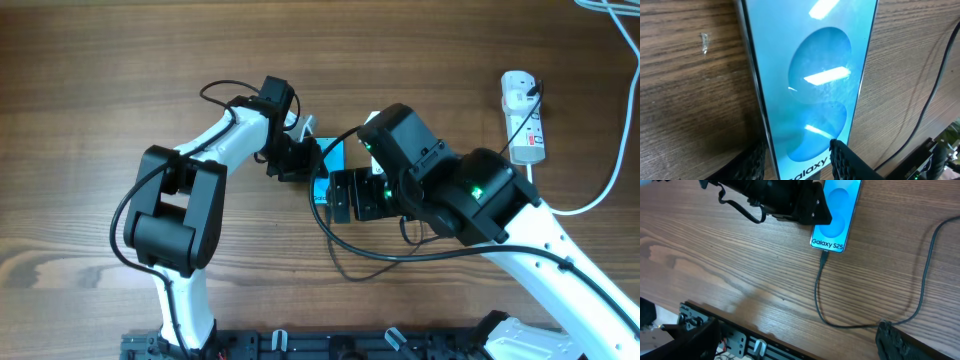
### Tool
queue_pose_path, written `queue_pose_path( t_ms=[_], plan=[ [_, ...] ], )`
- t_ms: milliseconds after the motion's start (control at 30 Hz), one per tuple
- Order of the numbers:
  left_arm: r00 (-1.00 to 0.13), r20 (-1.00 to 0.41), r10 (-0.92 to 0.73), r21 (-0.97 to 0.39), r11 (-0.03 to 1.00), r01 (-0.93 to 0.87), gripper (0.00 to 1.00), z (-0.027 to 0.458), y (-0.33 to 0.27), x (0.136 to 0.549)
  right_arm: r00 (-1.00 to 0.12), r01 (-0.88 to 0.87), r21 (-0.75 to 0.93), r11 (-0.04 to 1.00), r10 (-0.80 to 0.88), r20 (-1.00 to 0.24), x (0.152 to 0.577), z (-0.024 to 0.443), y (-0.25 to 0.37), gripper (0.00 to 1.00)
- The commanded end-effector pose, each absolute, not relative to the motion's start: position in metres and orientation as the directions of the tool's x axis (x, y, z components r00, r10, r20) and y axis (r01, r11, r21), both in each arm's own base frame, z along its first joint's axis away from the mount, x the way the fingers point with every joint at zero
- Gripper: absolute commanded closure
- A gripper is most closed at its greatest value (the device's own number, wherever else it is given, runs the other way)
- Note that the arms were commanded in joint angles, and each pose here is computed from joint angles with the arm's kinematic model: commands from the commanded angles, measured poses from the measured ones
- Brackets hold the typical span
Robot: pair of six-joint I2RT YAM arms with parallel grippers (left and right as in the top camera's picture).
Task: Plug charger to phone and switch on socket
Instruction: 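Lower the plugged phone flat onto the table with both grippers, then release the phone and move the right gripper to the power strip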
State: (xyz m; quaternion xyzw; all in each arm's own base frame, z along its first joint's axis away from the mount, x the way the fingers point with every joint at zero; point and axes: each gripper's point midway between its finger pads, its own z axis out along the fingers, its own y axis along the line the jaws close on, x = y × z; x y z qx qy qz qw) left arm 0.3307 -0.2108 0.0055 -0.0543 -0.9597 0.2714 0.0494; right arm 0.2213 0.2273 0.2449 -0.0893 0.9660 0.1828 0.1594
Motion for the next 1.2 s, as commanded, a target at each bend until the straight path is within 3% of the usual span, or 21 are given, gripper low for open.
queue_pose_path(
  t_ms=[0, 133, 267, 400, 467, 600, 800, 967, 1067, 1167],
  plan=[
    [-0.989, 0.072, 0.13, -0.454, 0.887, 0.084, 0.53, -0.007, -0.199, 0.329, -0.933, -0.212, 0.318, 0.924, -0.095, -0.347, 0.223, 0.249, 0.224, 0.0],
    [-0.99, 0.089, 0.108, -0.451, 0.891, 0.057, 0.48, 0.0, -0.193, 0.33, -0.945, -0.157, 0.294, 0.943, -0.057, -0.321, 0.23, 0.245, 0.203, 0.0],
    [-0.999, 0.024, 0.035, -0.416, 0.909, 0.022, 0.45, 0.051, -0.166, 0.356, -0.952, -0.095, 0.247, 0.964, -0.016, -0.305, 0.253, 0.253, 0.148, 0.0],
    [-0.975, -0.187, -0.118, -0.265, 0.962, -0.065, 0.01, 0.124, -0.124, 0.386, -0.958, 0.102, 0.127, 0.987, 0.131, -0.253, 0.289, 0.275, 0.06, 0.0],
    [-0.939, -0.278, -0.204, -0.251, 0.959, -0.134, 0.0, 0.156, -0.112, 0.39, -0.932, 0.191, 0.106, 0.976, 0.214, -0.292, 0.318, 0.284, 0.02, 0.0],
    [-0.91, -0.35, -0.221, -0.281, 0.952, -0.124, 0.0, 0.189, -0.11, 0.385, -0.85, 0.409, 0.104, 0.907, 0.42, -0.317, 0.357, 0.27, -0.059, 0.0],
    [-0.908, -0.355, -0.222, -0.283, 0.951, -0.122, 0.0, 0.192, -0.11, 0.384, -0.734, 0.606, 0.106, 0.789, 0.605, -0.309, 0.385, 0.228, -0.149, 0.0],
    [-0.908, -0.355, -0.222, -0.283, 0.951, -0.122, 0.0, 0.192, -0.11, 0.384, -0.549, 0.796, 0.161, 0.583, 0.808, -0.213, 0.387, 0.182, -0.198, 0.0],
    [-0.908, -0.354, -0.222, -0.283, 0.951, -0.122, 0.0, 0.192, -0.11, 0.384, -0.52, 0.817, 0.185, 0.546, 0.836, -0.172, 0.392, 0.157, -0.217, 0.0],
    [-0.908, -0.355, -0.222, -0.283, 0.951, -0.122, 0.0, 0.192, -0.11, 0.384, -0.577, 0.787, 0.157, 0.596, 0.802, -0.153, 0.397, 0.133, -0.223, 0.0]
  ],
)
